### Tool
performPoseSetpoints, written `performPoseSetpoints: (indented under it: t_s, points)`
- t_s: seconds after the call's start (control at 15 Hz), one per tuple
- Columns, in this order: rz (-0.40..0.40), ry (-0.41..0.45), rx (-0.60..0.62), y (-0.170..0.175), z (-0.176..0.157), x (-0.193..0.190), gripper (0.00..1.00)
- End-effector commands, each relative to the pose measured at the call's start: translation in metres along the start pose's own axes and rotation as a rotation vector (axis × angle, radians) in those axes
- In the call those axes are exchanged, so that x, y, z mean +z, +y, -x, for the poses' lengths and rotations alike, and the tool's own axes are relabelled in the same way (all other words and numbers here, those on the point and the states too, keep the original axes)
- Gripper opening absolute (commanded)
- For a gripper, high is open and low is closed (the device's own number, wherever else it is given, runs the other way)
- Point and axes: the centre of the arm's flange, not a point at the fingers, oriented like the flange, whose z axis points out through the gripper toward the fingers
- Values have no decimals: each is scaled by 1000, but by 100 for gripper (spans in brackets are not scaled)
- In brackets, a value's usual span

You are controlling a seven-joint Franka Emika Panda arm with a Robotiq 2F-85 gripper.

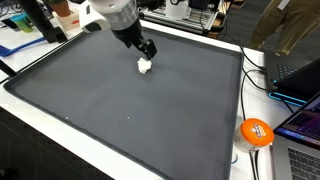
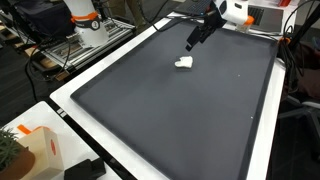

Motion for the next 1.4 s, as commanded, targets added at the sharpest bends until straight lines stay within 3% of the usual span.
performPoseSetpoints:
  t_s: [0.0,0.27,0.67,0.93,1.0,1.33]
  points:
    - [-4,10,-14,-1,4,2,100]
    - [-52,29,-9,11,22,19,100]
    - [-127,181,47,36,67,43,100]
    - [-128,242,-15,43,101,38,100]
    - [-111,219,22,32,59,35,100]
    - [-123,248,-4,37,88,31,100]
